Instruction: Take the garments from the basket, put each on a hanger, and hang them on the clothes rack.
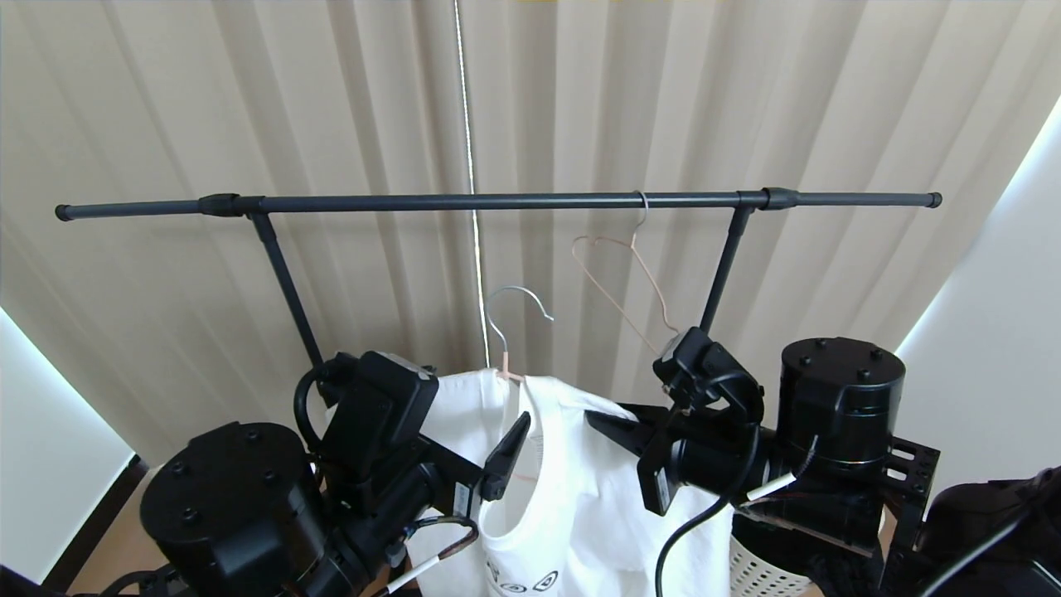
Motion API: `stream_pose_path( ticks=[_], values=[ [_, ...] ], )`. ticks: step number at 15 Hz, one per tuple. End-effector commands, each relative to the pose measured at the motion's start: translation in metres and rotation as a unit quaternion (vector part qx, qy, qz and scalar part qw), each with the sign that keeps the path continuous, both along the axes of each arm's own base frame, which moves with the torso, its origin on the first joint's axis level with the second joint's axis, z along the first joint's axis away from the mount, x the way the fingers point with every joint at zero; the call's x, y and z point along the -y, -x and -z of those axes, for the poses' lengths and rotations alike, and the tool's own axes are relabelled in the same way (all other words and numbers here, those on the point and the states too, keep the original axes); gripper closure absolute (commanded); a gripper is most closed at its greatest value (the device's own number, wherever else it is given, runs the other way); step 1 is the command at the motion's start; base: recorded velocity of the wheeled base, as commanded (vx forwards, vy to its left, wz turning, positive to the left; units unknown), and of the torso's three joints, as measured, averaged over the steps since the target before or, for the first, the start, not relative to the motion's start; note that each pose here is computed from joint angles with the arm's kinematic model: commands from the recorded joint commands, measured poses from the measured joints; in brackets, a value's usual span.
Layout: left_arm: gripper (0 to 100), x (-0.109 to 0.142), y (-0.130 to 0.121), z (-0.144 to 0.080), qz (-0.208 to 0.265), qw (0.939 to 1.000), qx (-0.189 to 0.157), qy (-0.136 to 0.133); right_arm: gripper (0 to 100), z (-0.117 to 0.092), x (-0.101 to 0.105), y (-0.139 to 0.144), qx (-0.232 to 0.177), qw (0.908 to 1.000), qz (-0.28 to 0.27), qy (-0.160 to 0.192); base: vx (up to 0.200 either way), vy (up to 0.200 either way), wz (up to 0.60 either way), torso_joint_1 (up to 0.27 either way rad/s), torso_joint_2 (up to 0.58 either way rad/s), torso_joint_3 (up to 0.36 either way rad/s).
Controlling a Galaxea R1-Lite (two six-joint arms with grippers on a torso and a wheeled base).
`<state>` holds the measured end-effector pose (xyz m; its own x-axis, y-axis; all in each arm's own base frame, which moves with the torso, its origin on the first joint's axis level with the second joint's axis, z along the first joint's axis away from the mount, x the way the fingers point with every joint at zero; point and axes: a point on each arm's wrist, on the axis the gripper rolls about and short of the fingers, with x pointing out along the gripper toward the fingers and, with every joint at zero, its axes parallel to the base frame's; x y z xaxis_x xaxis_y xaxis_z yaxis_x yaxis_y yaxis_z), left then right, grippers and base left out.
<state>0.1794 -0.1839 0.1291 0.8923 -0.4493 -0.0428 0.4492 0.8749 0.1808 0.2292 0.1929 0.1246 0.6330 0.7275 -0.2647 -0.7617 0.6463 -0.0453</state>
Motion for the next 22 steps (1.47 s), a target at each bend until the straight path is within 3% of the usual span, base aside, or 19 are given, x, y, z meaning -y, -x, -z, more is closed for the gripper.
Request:
stream_pose_path(
  ticks=[1, 3, 7, 10, 13, 15, 19, 22],
  values=[
    [0, 0.0, 0.0, 0.0, 0.0, 1.0, 0.001, 0.001, 100, -0.001, 0.004, -0.002, 0.002, 1.0, 0.006, -0.002, 0.0, 0.0, 0.0, 0.0, 0.0, 0.0],
    [0, 0.0, 0.0, -0.002, -0.001, 1.0, 0.005, 0.003, 100, -0.002, 0.007, -0.004, 0.003, 1.0, 0.007, -0.005, 0.0, 0.0, 0.0, 0.0, 0.0, 0.0],
    [0, -0.014, 0.002, -0.025, -0.015, 0.9984, 0.045, 0.031, 100, -0.003, 0.021, -0.017, 0.012, 0.9995, 0.018, -0.022, 0.0, 0.0, 0.0, 0.0, 0.0, 0.0],
    [0, -0.041, -0.008, -0.039, -0.011, 0.9966, 0.071, 0.041, 100, -0.01, 0.038, -0.025, 0.018, 0.9991, 0.02, -0.033, 0.0, 0.0, 0.0, 0.0, 0.0, 0.0],
    [0, -0.069, -0.023, -0.041, -0.009, 0.9963, 0.076, 0.039, 100, -0.016, 0.053, -0.03, 0.025, 0.9986, 0.017, -0.044, 0.0, 0.0, 0.0, 0.0, 0.0, 0.0],
    [0, -0.089, -0.031, -0.037, 0.003, 0.997, 0.066, 0.042, 100, -0.019, 0.067, -0.033, 0.026, 0.9983, 0.006, -0.051, 0.0, 0.0, 0.0, 0.0, 0.0, 0.0],
    [0, -0.127, -0.036, -0.022, 0.081, 0.9955, 0.021, 0.044, 100, -0.027, 0.098, -0.039, 0.037, 0.9971, -0.017, -0.064, 0.0, 0.0, 0.0, 0.0, 0.0, 0.0],
    [0, -0.136, -0.049, -0.002, 0.078, 0.996, -0.022, 0.038, 100, -0.032, 0.106, -0.038, 0.045, 0.9965, -0.018, -0.068, 0.0, 0.0, 0.0, 0.0, 0.0, 0.0]
  ],
)
